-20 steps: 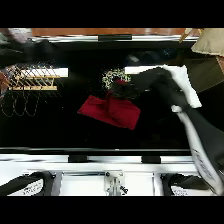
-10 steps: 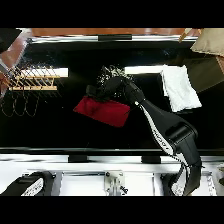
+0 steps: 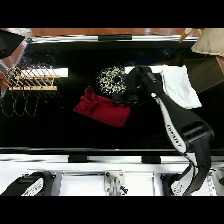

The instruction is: Fold the shirts.

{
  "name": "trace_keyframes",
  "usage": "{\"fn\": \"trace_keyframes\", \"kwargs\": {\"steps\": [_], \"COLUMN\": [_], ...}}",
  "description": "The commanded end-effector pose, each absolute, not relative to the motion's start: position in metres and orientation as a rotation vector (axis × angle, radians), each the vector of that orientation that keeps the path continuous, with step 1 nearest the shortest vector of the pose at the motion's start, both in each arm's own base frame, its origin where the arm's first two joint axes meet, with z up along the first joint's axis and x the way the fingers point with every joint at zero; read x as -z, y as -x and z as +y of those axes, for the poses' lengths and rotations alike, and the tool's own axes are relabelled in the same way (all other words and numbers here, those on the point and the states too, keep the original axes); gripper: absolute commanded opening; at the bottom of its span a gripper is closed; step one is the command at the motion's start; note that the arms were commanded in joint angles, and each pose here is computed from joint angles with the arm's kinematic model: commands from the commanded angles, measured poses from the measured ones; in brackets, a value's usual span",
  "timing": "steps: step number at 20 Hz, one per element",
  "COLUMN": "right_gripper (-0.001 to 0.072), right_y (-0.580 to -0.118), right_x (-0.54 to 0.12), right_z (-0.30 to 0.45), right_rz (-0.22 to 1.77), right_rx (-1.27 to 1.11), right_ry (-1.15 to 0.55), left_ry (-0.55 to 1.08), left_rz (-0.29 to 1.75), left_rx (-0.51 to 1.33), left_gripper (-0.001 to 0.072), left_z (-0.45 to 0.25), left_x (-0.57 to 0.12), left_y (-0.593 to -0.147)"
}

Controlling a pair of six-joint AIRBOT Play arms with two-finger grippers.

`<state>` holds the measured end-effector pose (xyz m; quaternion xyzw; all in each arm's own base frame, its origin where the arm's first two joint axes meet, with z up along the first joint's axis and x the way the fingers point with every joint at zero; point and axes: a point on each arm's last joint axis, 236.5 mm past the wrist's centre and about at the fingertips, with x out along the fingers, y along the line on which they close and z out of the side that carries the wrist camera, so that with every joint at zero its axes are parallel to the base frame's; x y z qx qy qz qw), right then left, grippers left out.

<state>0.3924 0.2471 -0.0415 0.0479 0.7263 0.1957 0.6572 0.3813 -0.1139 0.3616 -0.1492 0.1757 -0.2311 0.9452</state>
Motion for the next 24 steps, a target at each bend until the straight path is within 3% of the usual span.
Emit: {"fn": "trace_keyframes", "kwargs": {"steps": [1, 9, 11, 12, 14, 15, 19, 24], "right_gripper": [0.0670, 0.0670, 0.0669, 0.0587, 0.0104, 0.0095, 0.0095, 0.0095], "right_y": [-0.367, -0.378, -0.378, -0.375, -0.377, -0.381, -0.424, -0.454], "right_x": [0.048, 0.095, 0.099, 0.101, 0.099, 0.088, -0.050, -0.260], "right_z": [0.204, 0.246, 0.258, 0.262, 0.267, 0.271, 0.286, 0.230], "right_rz": [1.808, 1.705, 1.687, 1.690, 1.671, 1.641, 1.322, 0.855], "right_rx": [-0.368, -0.360, -0.371, -0.380, -0.392, -0.431, -0.705, -0.701], "right_ry": [-0.250, -0.576, -0.575, -0.564, -0.559, -0.558, -0.590, -0.701], "left_ry": [0.284, 0.285, 0.287, 0.287, 0.288, 0.288, 0.281, 0.283], "left_rz": [0.370, 0.365, 0.357, 0.355, 0.352, 0.353, 0.355, 0.356], "left_rx": [0.477, 0.475, 0.472, 0.471, 0.470, 0.470, 0.463, 0.464], "left_gripper": [0.0031, 0.0031, 0.0031, 0.0031, 0.0031, 0.0031, 0.0031, 0.0031], "left_z": [-0.115, -0.114, -0.114, -0.113, -0.113, -0.113, -0.112, -0.112], "left_x": [-0.357, -0.358, -0.360, -0.360, -0.361, -0.360, -0.359, -0.359], "left_y": [-0.380, -0.381, -0.382, -0.383, -0.383, -0.383, -0.384, -0.384]}}
